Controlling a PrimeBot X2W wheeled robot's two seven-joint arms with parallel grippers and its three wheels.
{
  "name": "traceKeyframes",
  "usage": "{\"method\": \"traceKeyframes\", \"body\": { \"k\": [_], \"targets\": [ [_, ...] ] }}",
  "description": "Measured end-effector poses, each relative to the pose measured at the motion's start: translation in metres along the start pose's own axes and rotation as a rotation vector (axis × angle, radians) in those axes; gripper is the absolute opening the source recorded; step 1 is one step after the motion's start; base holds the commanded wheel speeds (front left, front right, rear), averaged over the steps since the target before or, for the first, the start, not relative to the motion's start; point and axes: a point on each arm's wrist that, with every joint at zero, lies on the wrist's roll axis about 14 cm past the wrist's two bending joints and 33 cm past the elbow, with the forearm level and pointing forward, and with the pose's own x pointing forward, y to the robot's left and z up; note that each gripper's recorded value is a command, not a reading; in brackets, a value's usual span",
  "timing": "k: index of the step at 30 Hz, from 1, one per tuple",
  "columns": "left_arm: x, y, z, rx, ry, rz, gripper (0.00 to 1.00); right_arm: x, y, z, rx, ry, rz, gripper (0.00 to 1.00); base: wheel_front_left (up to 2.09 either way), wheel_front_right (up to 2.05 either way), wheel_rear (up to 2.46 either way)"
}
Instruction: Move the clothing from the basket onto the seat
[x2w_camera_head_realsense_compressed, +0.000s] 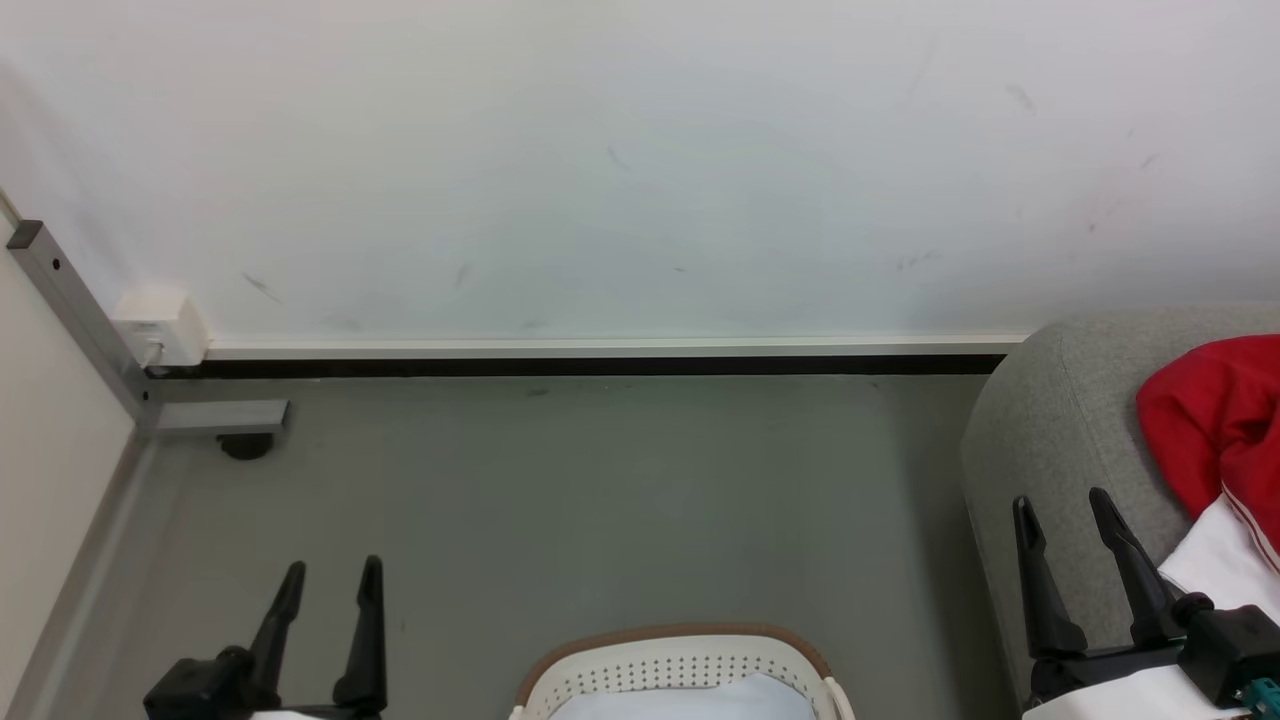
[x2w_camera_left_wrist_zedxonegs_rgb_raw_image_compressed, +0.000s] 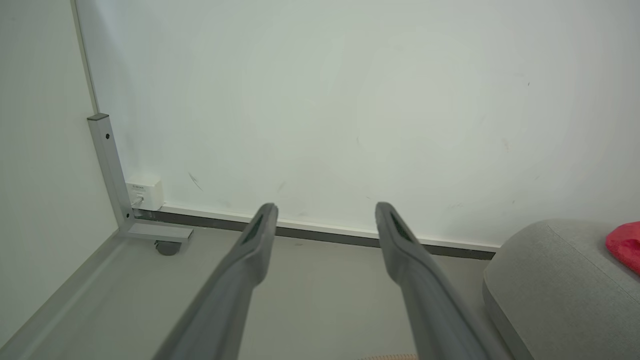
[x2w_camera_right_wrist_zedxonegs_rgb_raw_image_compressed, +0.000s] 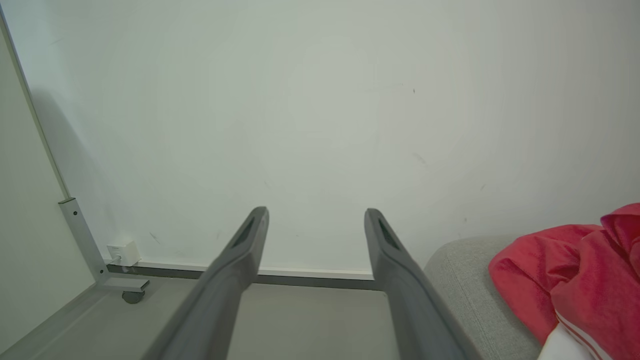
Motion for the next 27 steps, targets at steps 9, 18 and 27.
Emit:
{"method": "traceKeyframes", "body": {
  "k": [9,18,27],
  "targets": [
    [0.001,0.001,0.001,0.004,-0.005,0.005,1.00,0.000,0.002,-0.004,0.006,0.010,0.005,1.00,0.00,0.00,0.00],
    [-0.002,-0.005,-0.010,-0.006,0.027,-0.007,0.00,-0.006,0.000,-0.015,0.013,0.046,-0.007,0.00,0.00,0.00,0.00],
    [-0.009,0.003,-0.025,-0.137,0.090,0.047,0.00,-0.014,-0.008,-0.030,0.138,0.100,-0.062,0.00,0.00,0.00,0.00]
  ]
}}
